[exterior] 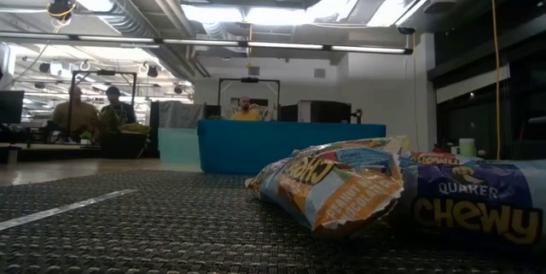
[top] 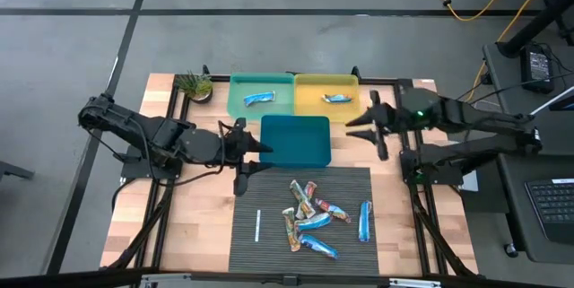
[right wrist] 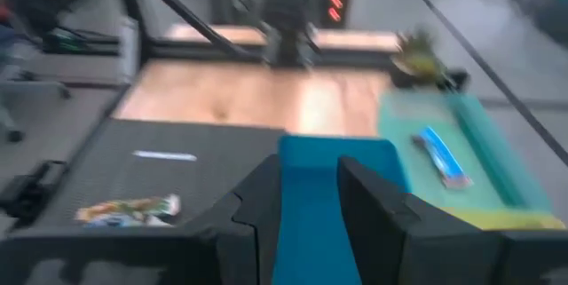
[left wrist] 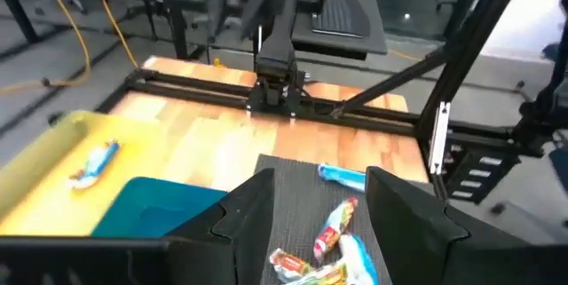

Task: Pick and place Granola Bars by type
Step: Put the yellow granola bar into the yellow bin

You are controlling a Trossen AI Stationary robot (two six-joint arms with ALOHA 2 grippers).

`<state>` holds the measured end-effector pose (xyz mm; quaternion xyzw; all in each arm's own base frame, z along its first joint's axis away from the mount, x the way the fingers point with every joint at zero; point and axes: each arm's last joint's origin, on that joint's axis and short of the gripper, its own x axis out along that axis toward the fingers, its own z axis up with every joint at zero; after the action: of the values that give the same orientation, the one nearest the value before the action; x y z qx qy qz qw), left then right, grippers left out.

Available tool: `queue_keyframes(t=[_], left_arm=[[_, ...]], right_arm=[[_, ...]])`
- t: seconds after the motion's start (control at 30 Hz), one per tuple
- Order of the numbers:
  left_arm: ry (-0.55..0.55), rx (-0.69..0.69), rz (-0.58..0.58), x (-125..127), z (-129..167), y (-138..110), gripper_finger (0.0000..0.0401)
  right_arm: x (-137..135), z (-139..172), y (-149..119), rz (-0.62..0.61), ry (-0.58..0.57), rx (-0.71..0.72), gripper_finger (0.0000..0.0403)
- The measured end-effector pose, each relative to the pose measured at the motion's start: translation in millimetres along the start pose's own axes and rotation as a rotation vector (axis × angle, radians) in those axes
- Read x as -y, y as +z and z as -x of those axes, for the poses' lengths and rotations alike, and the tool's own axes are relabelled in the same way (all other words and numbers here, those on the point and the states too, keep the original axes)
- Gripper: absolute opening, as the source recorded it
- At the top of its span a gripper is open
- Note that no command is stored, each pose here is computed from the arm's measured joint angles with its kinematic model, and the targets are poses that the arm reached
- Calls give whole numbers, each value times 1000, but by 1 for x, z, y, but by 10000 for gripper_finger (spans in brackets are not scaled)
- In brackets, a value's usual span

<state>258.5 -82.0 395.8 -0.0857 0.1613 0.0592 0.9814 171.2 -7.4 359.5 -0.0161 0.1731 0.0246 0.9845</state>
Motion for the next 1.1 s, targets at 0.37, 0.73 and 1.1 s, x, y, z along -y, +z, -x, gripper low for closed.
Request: queue_keyframes(t=[0.37, 0.73, 1.1], left_arm=[[-81, -282, -69, -14, -63, -32, 169], [-69, -470, -279, -19, -124, -77, 171], [-121, -637, -416, -18, -167, -127, 225]], right_arm=[[-20, 15, 0, 10, 107, 61, 115], [-25, 15, -2, 0, 140, 39, 115], [-25, 15, -5, 72, 139, 18, 115]])
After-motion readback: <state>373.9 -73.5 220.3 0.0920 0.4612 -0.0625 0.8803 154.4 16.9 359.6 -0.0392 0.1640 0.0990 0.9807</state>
